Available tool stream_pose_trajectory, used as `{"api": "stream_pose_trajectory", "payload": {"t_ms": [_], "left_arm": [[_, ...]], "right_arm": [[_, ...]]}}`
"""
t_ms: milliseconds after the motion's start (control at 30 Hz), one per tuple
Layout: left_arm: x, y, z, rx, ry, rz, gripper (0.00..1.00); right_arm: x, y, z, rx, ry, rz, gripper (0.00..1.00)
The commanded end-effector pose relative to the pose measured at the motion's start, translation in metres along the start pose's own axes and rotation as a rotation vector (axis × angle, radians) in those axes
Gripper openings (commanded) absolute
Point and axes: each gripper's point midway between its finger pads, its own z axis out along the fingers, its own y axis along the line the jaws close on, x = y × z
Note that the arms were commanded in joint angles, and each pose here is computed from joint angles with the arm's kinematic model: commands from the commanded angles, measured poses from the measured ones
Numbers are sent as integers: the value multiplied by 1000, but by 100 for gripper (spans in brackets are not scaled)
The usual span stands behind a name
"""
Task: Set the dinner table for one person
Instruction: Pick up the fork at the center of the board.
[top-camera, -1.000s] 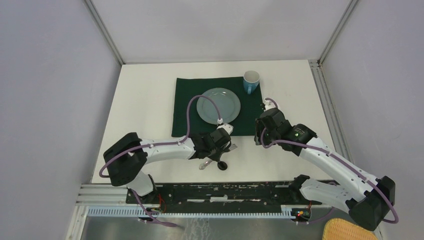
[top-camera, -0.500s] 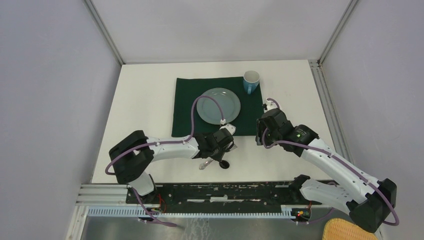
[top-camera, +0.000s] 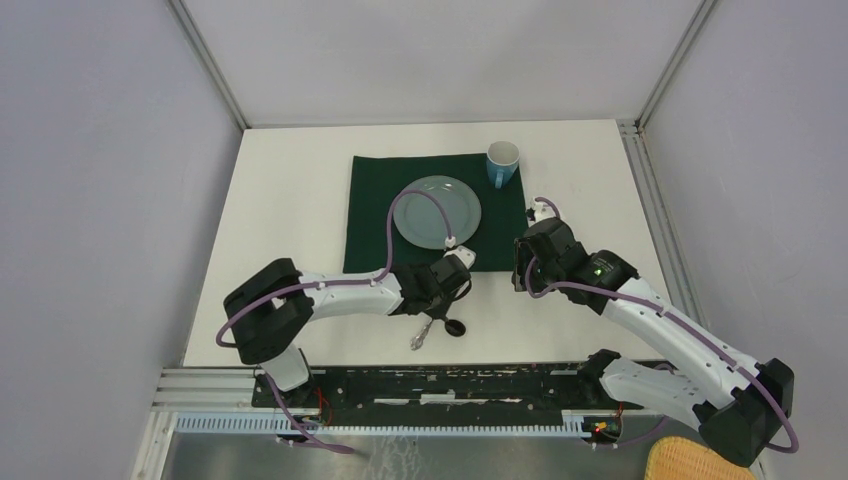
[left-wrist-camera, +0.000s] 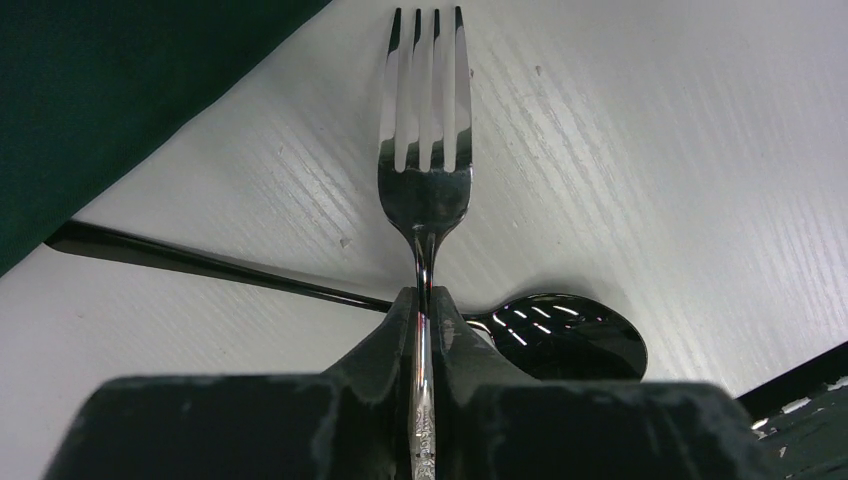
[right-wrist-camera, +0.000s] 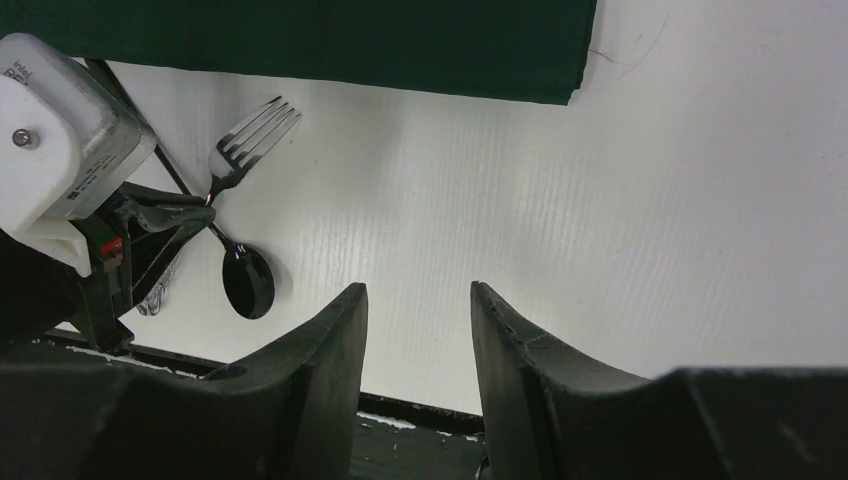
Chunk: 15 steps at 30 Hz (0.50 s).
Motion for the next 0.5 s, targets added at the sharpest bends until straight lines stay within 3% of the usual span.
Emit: {"api": "stream_pose_trajectory", "payload": {"t_ms": [0, 100, 467], "left_arm": [[-10, -8, 0, 24, -17, 32, 6], [-16, -7, -4, 10, -26, 28, 2], [-47, -4, -38, -26, -110, 25, 2]], "right_arm": [[-7, -1, -4, -6, -37, 14, 48], [-7, -1, -3, -4, -36, 14, 48], [-4, 0, 1, -8, -30, 20, 48]]}}
